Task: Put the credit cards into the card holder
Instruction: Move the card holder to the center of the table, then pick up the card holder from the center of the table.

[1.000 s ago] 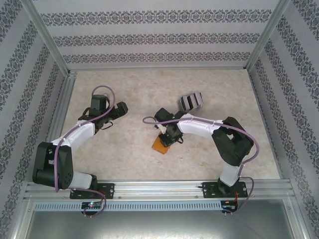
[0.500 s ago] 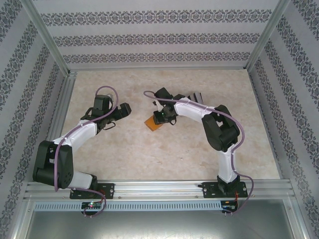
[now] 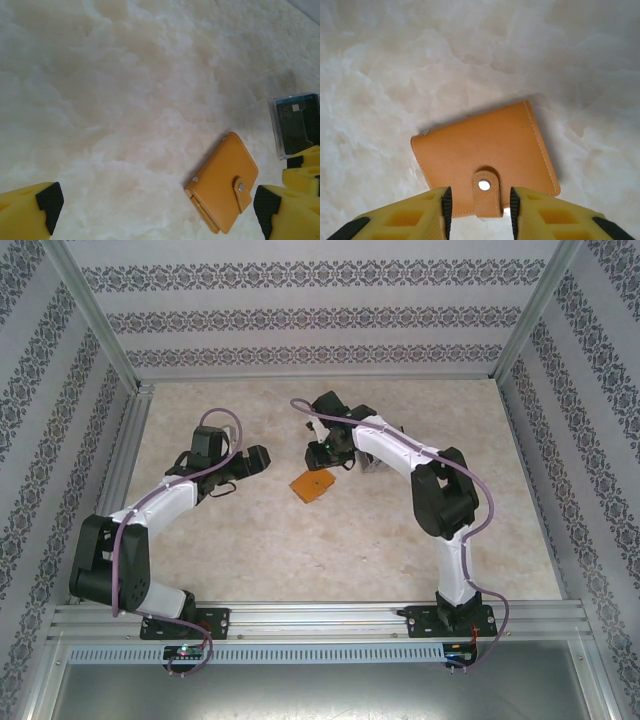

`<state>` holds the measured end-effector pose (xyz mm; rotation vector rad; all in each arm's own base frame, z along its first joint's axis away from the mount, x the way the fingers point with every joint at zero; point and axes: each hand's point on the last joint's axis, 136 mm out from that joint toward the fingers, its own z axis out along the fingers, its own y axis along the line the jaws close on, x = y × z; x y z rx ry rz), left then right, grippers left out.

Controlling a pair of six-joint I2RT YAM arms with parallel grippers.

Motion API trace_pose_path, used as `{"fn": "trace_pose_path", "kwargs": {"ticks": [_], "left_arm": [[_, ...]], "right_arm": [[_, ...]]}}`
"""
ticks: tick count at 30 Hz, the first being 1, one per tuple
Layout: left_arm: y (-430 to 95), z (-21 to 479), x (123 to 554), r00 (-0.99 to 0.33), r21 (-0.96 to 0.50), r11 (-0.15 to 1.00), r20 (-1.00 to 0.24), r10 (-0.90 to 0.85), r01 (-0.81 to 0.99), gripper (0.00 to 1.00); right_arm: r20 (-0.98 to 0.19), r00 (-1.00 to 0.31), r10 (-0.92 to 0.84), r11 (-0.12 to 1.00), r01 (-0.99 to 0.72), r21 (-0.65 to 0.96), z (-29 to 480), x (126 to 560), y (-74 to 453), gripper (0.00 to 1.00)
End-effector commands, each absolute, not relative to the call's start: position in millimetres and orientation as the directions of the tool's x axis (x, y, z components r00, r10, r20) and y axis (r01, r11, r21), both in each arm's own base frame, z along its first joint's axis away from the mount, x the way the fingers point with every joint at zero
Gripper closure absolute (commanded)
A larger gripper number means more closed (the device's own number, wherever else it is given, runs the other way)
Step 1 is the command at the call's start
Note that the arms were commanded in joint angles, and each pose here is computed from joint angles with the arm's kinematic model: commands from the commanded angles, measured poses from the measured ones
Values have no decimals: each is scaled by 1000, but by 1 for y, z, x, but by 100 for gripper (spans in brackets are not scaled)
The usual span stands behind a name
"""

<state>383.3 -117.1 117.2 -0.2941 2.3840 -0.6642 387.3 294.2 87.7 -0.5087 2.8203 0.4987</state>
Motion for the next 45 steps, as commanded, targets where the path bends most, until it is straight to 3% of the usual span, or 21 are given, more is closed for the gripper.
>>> {"fn": "trace_pose_path", "kwargs": {"ticks": [1, 21, 45], "left_arm": [[-135, 123, 390, -789, -576, 817, -509, -344, 15, 0], [-153, 124, 398, -833, -629, 776, -455, -316, 49, 3], [-152, 103, 396, -838, -647, 763, -415, -354, -2, 9]], "right_arm": [[-177, -926, -334, 882, -373, 289, 78, 373, 288, 61], [-95, -925, -368, 907, -380, 181, 53, 369, 307, 61], [-43, -925, -378, 919, -381, 102, 24, 370, 291, 66]]}}
